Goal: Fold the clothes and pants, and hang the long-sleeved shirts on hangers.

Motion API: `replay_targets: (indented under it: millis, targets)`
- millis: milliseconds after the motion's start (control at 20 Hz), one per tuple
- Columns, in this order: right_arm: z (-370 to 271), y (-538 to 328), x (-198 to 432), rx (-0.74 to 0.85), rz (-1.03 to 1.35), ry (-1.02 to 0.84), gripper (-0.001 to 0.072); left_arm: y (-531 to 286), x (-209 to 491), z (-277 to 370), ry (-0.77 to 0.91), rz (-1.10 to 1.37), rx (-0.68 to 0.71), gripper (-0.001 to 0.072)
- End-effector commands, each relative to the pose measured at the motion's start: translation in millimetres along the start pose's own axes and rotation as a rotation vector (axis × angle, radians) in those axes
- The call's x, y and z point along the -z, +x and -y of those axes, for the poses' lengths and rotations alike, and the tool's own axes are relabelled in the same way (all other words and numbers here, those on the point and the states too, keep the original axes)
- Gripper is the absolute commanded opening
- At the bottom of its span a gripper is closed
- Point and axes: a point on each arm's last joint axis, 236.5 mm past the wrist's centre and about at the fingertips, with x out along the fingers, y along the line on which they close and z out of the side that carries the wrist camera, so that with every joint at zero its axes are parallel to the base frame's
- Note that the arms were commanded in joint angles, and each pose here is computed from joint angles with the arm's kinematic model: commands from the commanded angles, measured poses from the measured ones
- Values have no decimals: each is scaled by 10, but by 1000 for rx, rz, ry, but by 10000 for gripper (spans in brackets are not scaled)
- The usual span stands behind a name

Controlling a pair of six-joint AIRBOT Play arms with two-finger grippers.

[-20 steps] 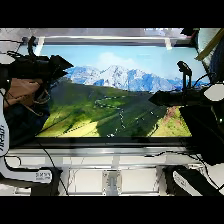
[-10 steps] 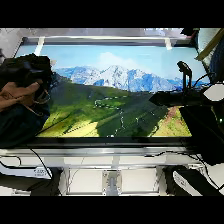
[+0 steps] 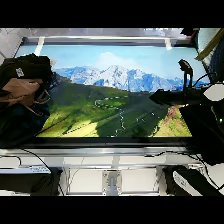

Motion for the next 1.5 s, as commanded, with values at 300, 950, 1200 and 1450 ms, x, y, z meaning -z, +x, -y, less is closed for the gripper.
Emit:
replay_targets:
  millis: [300, 950, 1200, 1450]
  targets:
    - [12, 0, -122, 5, 51, 8, 474, 397, 64, 74, -72, 1, 70, 546]
    - [91, -13, -294, 38, 123, -3, 474, 673, 214, 74, -53, -53, 39, 545]
    - [75, -12, -270, 32, 114, 0, 474, 873, 89, 390, -101, 12, 132, 12]
    - [-84, -237, -335, 19, 98, -46, 473, 312, 215, 1364, 66, 10, 464, 10]
